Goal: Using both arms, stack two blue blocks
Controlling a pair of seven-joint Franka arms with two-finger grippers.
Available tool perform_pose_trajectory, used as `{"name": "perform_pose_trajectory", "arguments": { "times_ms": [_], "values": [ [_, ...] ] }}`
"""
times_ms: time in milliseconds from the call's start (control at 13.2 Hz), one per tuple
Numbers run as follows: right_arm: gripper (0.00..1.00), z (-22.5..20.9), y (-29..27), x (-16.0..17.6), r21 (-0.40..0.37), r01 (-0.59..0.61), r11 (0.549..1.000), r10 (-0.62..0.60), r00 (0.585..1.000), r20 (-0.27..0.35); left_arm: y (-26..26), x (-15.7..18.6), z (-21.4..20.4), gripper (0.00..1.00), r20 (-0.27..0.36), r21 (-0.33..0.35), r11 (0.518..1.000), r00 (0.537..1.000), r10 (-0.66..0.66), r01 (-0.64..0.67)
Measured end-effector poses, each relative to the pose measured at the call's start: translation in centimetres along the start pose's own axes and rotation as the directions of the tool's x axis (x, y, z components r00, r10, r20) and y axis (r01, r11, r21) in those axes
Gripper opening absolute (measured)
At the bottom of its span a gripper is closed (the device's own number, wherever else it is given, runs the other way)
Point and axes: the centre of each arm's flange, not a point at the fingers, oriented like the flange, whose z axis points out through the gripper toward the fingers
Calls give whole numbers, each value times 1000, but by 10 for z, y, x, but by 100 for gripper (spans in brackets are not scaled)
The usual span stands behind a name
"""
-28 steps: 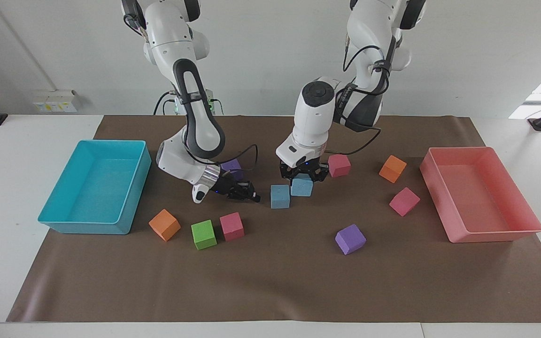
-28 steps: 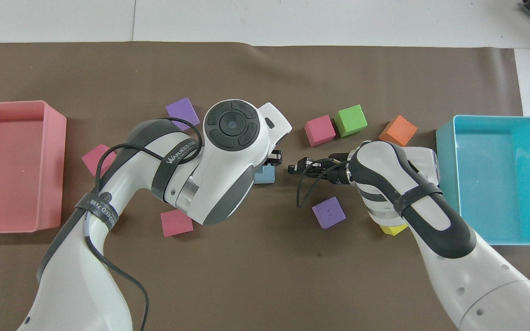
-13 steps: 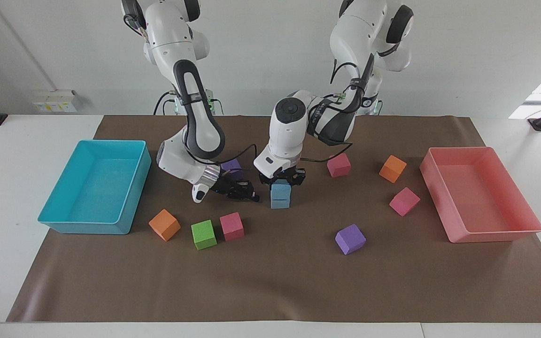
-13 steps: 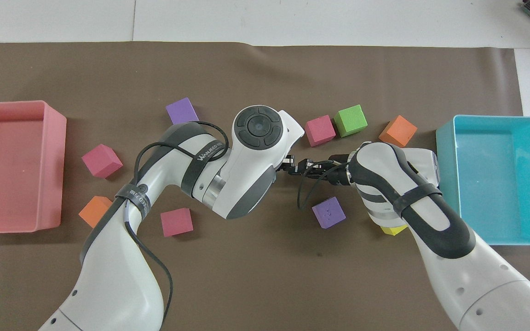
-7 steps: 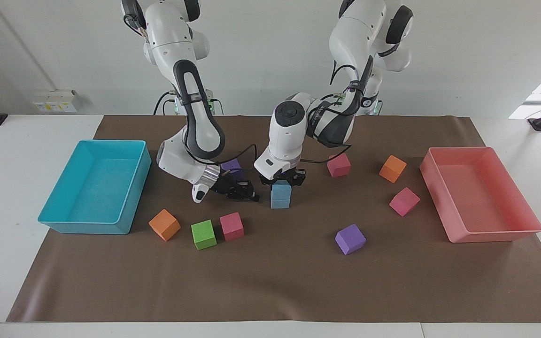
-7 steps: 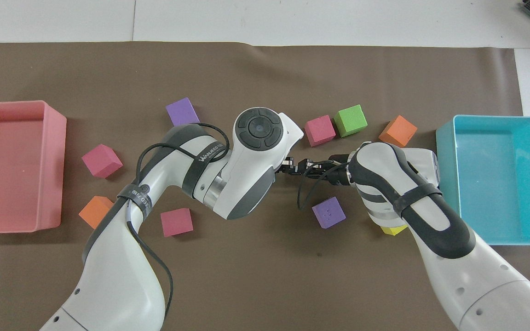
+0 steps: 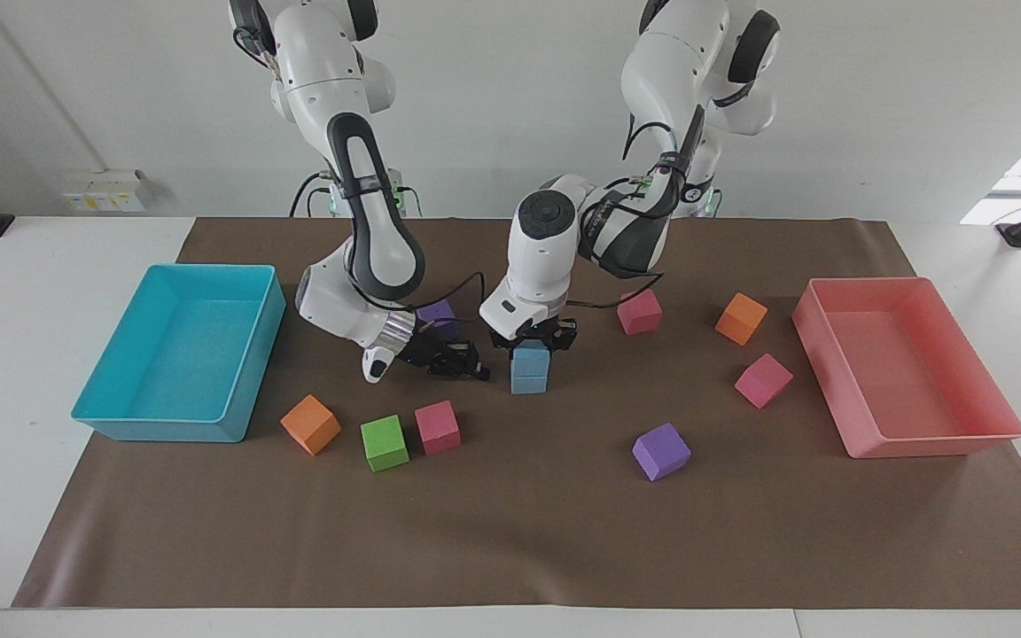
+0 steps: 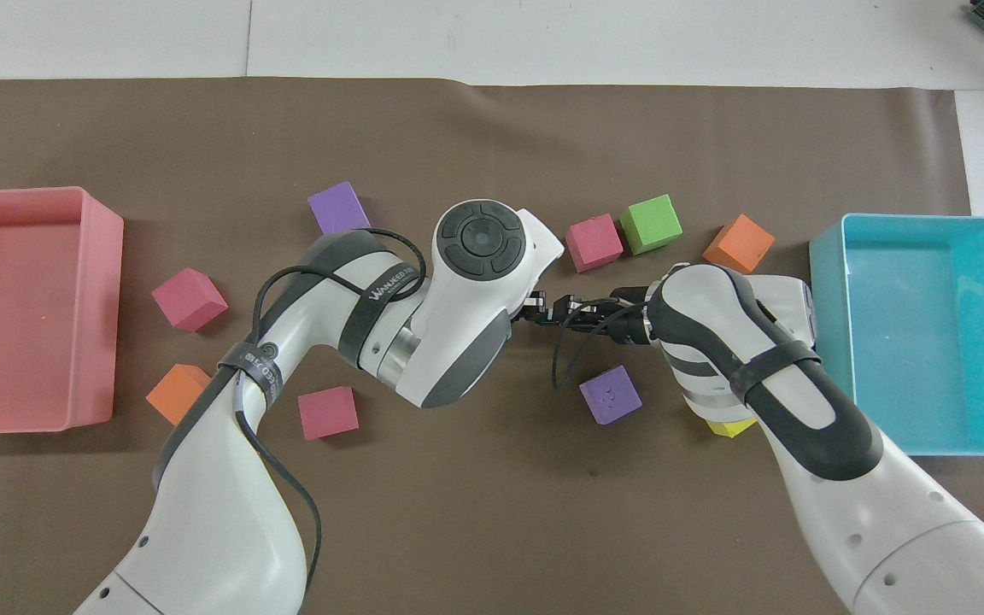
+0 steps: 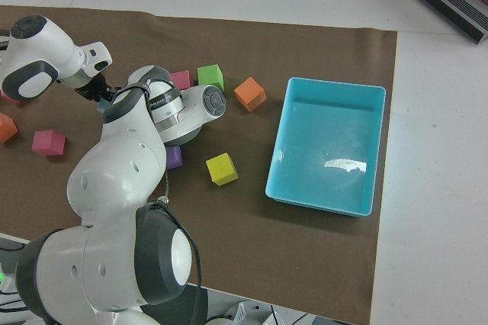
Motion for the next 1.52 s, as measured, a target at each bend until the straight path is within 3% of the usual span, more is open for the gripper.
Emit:
{"name": "perform_pose_trajectory", "arguments": {
  "times_ms": [228, 607, 1062, 1366, 1518],
  "values": [
    [1, 0, 0, 0, 0, 0, 1000, 0, 1000, 0, 0, 0, 0, 99, -1, 0, 1000, 1000, -1, 1],
    [1, 0, 0, 0, 0, 0, 1000, 0, 1000, 0, -2, 4, -11, 100, -24, -12, 1000, 1000, -5, 5],
    [1, -4, -1, 2, -1, 71, 998, -71, 997, -9, -27, -6, -91, 100, -89, -42, 999, 995, -34, 30],
    [1, -25, -19, 10, 5, 120, 993, -119, 992, -48, -84, -18, -100, 100, -73, -15, 1000, 997, -5, 4],
    [1, -44, -22, 17, -33, 165, 986, -167, 984, -57, -126, -21, -100, 100, -58, 1, 999, 998, 40, -40]
  ]
}}
